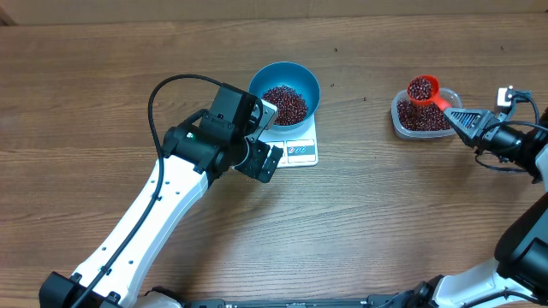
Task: Scoop item into bowl and weigh 150g on scale
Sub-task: 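Dip the red cup into the beans and scoop again, then carry the filled cup left over the teal bowl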
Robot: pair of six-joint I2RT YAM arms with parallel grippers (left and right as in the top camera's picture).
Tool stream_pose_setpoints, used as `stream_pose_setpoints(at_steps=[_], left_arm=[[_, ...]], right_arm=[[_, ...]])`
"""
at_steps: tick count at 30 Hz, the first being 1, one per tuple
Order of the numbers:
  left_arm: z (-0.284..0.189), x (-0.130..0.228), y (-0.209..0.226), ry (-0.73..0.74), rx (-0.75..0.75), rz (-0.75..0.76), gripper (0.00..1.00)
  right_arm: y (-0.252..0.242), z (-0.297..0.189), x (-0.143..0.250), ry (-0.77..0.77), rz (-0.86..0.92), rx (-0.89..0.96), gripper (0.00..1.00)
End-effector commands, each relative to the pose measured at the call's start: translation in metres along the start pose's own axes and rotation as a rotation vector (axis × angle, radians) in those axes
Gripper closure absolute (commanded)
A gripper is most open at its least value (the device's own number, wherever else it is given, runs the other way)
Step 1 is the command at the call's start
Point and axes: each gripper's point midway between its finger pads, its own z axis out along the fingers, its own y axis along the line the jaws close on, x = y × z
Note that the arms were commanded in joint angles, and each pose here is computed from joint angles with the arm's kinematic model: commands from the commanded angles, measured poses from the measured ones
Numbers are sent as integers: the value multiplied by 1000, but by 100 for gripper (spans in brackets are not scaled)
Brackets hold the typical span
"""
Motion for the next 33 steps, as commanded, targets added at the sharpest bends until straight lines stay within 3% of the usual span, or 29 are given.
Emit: stream_pose_setpoints(at_steps=[1,17,29,33], left_arm=[[-9,-4,0,-30,6,6,0],[-9,-4,0,-30,6,6,0],[-9,-4,0,-30,6,6,0],[-9,-4,-1,-29,6,6,0]], right_arm=[[22,14,5,35,-7,-106,96],[76,125,30,297,-14,-190,96],[98,186,61,356,-97,-160,96],[103,200,70,354,-214,-168,96]])
